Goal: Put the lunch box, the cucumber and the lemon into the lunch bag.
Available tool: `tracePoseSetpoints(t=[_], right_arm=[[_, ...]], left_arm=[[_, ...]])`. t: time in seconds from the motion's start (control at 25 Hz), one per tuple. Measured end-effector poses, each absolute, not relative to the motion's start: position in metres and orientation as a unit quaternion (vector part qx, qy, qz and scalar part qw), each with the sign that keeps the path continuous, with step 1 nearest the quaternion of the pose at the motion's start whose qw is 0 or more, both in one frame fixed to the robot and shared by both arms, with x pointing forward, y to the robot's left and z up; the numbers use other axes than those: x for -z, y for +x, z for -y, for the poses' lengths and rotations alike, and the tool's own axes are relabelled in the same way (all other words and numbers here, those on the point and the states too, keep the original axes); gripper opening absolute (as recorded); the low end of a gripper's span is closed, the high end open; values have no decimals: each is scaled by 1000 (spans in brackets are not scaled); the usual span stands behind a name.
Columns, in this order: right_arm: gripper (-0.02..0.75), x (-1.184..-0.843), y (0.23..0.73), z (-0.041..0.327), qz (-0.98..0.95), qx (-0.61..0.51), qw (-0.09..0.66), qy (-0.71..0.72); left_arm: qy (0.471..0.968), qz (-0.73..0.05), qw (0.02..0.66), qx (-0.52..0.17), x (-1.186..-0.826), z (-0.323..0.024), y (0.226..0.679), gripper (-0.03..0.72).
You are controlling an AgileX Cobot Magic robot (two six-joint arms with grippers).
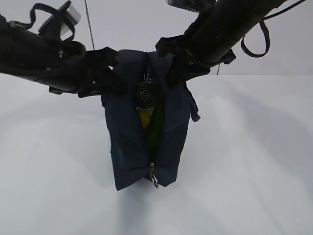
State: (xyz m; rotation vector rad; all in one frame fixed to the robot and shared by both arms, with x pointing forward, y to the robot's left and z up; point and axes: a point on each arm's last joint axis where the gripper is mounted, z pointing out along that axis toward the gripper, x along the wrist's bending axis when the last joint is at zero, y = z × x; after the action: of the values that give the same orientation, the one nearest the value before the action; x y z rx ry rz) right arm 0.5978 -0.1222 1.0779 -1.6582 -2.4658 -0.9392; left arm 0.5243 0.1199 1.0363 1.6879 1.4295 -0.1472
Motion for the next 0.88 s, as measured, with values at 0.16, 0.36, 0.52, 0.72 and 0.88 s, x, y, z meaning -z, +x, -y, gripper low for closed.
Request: tracePoseSetpoints(t=[0.16,0.36,0.52,0.72,0.88], right_arm=[[21,-1081,599,127,787,303,5,-537],[21,-1079,603,143,775,291,-6,-561],[21,-1077,597,153,766,290,-10,-573],[21,-1070,592,155,763,290,-14,-578],[21,-1068,593,155,760,293,-18,-580]], left_arm=[[688,-566,448,66,-1036,-104,532,3],[690,-568,443,74,-1030,-98,535,3],[690,-569,441,76,-1028,-97,535,3],[689,-571,438,84,-1024,-93,540,3],[690,-571,436,89,-1020,-88,547,20]])
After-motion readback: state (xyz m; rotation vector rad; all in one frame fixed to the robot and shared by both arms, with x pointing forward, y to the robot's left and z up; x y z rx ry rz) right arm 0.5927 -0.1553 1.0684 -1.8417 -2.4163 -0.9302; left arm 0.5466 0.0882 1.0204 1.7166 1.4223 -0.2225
